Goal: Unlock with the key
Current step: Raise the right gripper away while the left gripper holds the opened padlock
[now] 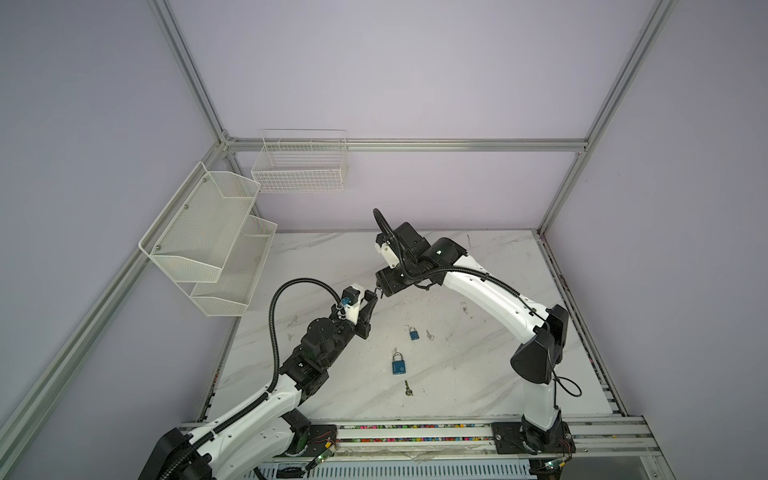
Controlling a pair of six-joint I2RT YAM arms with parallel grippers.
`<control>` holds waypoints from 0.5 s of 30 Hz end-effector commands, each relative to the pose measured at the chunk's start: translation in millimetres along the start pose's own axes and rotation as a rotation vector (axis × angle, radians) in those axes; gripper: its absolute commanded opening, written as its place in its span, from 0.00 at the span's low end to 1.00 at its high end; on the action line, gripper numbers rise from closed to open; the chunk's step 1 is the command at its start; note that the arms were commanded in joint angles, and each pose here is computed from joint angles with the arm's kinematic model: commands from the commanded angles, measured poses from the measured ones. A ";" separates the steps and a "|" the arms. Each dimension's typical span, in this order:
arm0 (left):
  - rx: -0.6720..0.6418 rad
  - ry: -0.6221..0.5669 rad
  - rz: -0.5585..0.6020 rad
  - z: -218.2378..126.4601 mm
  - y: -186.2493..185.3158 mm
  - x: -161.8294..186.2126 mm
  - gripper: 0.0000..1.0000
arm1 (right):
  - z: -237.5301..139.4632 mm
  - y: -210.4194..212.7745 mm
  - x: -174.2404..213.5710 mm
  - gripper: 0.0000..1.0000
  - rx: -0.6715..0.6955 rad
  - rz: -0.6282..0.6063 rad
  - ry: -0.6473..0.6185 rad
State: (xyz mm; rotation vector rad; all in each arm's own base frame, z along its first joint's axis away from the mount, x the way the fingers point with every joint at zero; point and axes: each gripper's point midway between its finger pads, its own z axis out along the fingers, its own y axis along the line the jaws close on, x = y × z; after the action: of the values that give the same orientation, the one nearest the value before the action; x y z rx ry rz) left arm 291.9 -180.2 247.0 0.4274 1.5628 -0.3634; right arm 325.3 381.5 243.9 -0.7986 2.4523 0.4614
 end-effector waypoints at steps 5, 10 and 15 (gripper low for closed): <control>-0.029 -0.100 -0.004 -0.9 5.1 -26.0 0.00 | -33.8 -1.4 -5.8 0.68 0.000 -0.016 -0.060; -0.083 -0.055 -0.047 1.0 14.4 -20.6 0.00 | -43.8 -27.2 -10.1 0.68 0.086 0.033 -0.096; -0.178 0.096 -0.162 7.6 28.2 -5.4 0.00 | -57.5 -52.2 -10.9 0.71 0.139 0.118 -0.165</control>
State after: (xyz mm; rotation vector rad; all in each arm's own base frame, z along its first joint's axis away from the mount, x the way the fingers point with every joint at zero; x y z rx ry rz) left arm 300.3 -166.3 228.5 0.3205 1.6702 -0.3228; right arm 334.8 339.3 275.7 -0.6546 2.3923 0.4052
